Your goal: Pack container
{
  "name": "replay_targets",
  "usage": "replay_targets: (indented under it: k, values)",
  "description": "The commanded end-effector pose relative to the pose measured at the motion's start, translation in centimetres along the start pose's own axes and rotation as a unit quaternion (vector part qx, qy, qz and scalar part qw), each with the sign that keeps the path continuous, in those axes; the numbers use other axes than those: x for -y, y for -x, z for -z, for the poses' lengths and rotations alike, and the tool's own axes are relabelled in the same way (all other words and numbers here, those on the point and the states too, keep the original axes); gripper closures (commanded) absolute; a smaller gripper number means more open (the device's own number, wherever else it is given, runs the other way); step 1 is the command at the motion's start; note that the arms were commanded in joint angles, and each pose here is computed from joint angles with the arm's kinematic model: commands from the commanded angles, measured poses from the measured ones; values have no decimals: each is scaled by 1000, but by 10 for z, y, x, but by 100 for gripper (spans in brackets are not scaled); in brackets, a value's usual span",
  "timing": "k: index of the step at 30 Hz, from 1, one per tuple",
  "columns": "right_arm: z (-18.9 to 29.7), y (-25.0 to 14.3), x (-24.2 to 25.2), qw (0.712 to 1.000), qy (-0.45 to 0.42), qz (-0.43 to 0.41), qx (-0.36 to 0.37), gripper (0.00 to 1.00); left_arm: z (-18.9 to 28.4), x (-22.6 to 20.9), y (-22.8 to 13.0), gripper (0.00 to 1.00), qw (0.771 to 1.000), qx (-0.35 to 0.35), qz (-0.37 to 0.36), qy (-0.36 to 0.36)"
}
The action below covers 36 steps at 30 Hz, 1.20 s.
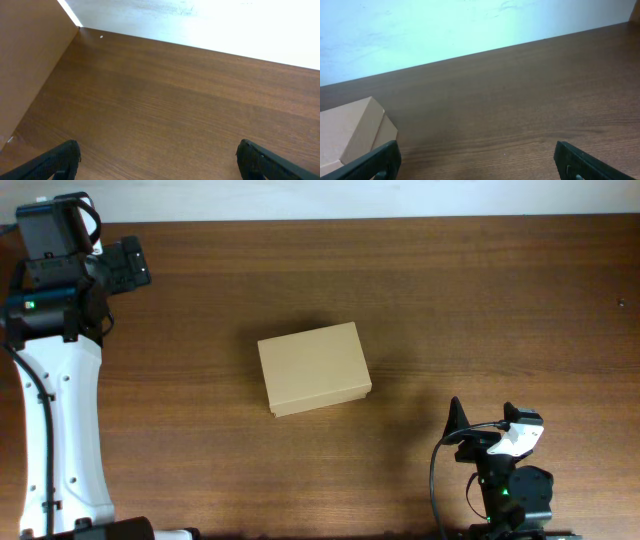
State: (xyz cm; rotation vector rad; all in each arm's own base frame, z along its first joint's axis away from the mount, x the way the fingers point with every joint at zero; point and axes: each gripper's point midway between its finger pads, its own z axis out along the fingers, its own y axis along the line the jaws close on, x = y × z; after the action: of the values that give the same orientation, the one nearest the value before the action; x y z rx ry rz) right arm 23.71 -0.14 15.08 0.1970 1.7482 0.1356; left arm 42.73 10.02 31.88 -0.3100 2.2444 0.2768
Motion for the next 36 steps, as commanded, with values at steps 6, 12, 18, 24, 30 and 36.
replay_targets:
  k: [6,12,18,24,30,36]
  values:
    - [-1,-2,2,1000,-5,-2,2,1,71,8,-29,0,999,41,-10,-25]
    - [-1,-2,2,1000,-5,-2,2,1,106,8,-119,0,998,38,-26,-44]
    - [-1,-2,2,1000,-5,-2,2,1,123,11,-140,0,964,255,17,-73]
    - [-1,-2,2,1000,-5,-2,2,1,154,4,-146,0,873,473,72,-92]
    - [-1,-2,2,1000,-5,-2,2,1,124,9,-179,0,866,485,76,-94]
    - [-1,-2,2,1000,-5,-2,2,1,103,15,-194,0,891,441,63,-93]
